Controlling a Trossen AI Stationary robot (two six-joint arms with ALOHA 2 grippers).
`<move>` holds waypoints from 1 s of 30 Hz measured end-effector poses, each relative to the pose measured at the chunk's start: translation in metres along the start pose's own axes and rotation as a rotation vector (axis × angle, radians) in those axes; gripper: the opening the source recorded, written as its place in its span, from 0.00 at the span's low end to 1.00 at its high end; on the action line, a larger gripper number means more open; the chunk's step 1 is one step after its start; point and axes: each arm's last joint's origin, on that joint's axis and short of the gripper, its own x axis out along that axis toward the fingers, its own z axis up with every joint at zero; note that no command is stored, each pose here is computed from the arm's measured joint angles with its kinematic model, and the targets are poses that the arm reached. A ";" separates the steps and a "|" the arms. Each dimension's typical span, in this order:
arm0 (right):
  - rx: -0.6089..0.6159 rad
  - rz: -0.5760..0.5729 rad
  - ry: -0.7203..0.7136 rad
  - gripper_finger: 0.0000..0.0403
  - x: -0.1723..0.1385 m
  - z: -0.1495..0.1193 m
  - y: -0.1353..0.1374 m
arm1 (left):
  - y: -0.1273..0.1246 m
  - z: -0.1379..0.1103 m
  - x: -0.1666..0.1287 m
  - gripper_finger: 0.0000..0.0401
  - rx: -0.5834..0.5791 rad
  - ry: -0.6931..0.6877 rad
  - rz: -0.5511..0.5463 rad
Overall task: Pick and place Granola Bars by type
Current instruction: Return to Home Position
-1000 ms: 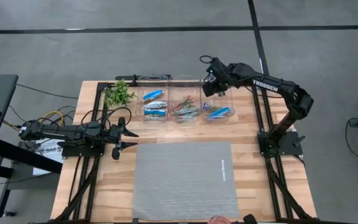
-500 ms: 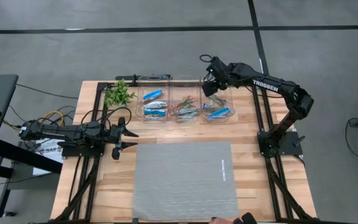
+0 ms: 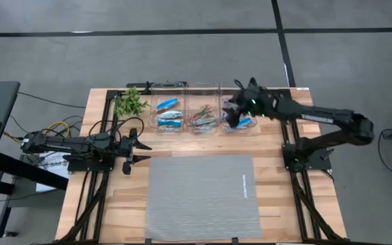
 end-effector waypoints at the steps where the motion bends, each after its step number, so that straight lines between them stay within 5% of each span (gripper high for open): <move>1: -0.007 0.010 -0.037 0.56 -0.003 -0.008 0.004 | 0.000 0.000 0.000 0.39 -0.001 0.000 0.000; 8: 0.126 0.200 -0.209 0.56 -0.028 -0.069 0.030 | 0.000 0.000 0.000 0.39 -0.001 -0.001 0.000; 17: -0.060 0.499 -0.227 0.56 -0.052 -0.156 0.043 | 0.000 0.000 0.000 0.39 -0.001 -0.001 0.000; 30: -0.136 0.613 -0.316 0.56 -0.065 -0.196 0.040 | 0.000 0.000 0.000 0.39 0.004 0.000 0.000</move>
